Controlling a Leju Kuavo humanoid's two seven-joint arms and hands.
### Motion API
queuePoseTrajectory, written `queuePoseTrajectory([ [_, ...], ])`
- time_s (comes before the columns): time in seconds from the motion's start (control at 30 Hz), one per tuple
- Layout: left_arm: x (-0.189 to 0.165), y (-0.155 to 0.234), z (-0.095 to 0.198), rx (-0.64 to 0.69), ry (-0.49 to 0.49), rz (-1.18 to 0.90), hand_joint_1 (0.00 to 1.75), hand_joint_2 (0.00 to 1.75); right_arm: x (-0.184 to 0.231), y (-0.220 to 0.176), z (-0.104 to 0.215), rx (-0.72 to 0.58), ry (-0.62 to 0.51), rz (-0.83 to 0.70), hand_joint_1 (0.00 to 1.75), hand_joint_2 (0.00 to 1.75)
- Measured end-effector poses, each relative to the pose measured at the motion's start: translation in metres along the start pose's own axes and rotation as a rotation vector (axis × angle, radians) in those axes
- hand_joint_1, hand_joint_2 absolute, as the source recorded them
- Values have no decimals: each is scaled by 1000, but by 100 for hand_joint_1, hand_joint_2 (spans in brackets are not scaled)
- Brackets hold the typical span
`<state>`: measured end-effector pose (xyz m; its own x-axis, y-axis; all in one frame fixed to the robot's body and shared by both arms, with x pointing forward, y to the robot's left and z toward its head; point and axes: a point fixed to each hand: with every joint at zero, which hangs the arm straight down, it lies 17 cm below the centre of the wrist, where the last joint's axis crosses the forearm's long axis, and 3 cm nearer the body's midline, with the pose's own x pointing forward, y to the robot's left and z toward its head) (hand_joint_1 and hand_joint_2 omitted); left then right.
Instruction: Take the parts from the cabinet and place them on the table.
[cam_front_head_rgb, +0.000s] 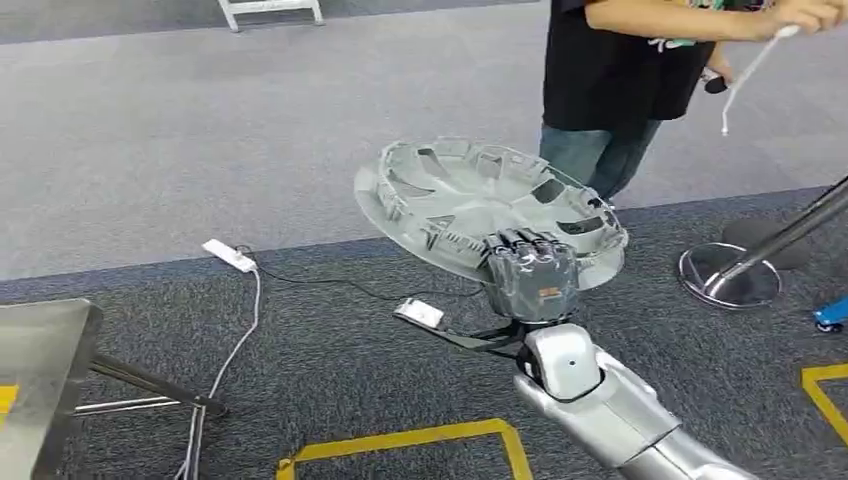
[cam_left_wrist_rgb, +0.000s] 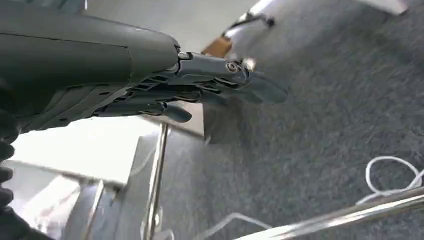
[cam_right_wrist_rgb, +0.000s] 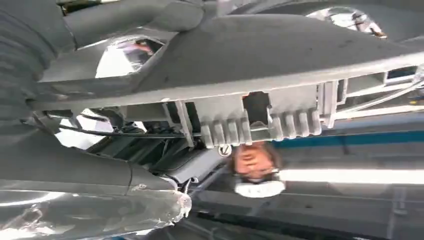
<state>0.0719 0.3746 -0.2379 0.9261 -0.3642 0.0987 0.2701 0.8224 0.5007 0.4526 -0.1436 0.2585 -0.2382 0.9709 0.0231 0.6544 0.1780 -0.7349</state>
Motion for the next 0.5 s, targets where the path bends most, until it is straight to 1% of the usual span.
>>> queuePoseTrajectory([
  [0.1,-10,-5,2,-19,52,118,0,175,3,-1,-2,-5,-10,-4,175,175],
  [0.2,-18,-5,3,0,128,365,0,175,6,-2,-3,-7,-11,-9,175,175],
  [0.27,-19,-8,4,-5,143,488,0,175,12,-1,-2,-3,-34,-14,175,175],
  [0.3,-30,-11,7,-20,139,498,0,175,19,0,0,2,-64,-23,175,175],
  [0.33,-40,-10,12,-37,102,444,0,175,29,0,0,4,-101,-39,175,175],
  [0.37,-52,-6,20,-35,58,347,0,175,35,0,0,5,-122,-53,175,175],
  [0.4,-48,9,26,-9,-58,182,0,175,39,-1,-1,4,-138,-65,175,175],
  [0.43,-41,6,34,-25,-165,40,0,175,39,-2,-2,1,-147,-72,175,175],
  [0.47,-22,9,35,-32,-285,-92,0,175,36,-1,-3,3,-145,-72,175,175],
  [0.5,-8,11,37,-33,-359,-164,0,175,34,-1,-4,1,-142,-73,175,175],
])
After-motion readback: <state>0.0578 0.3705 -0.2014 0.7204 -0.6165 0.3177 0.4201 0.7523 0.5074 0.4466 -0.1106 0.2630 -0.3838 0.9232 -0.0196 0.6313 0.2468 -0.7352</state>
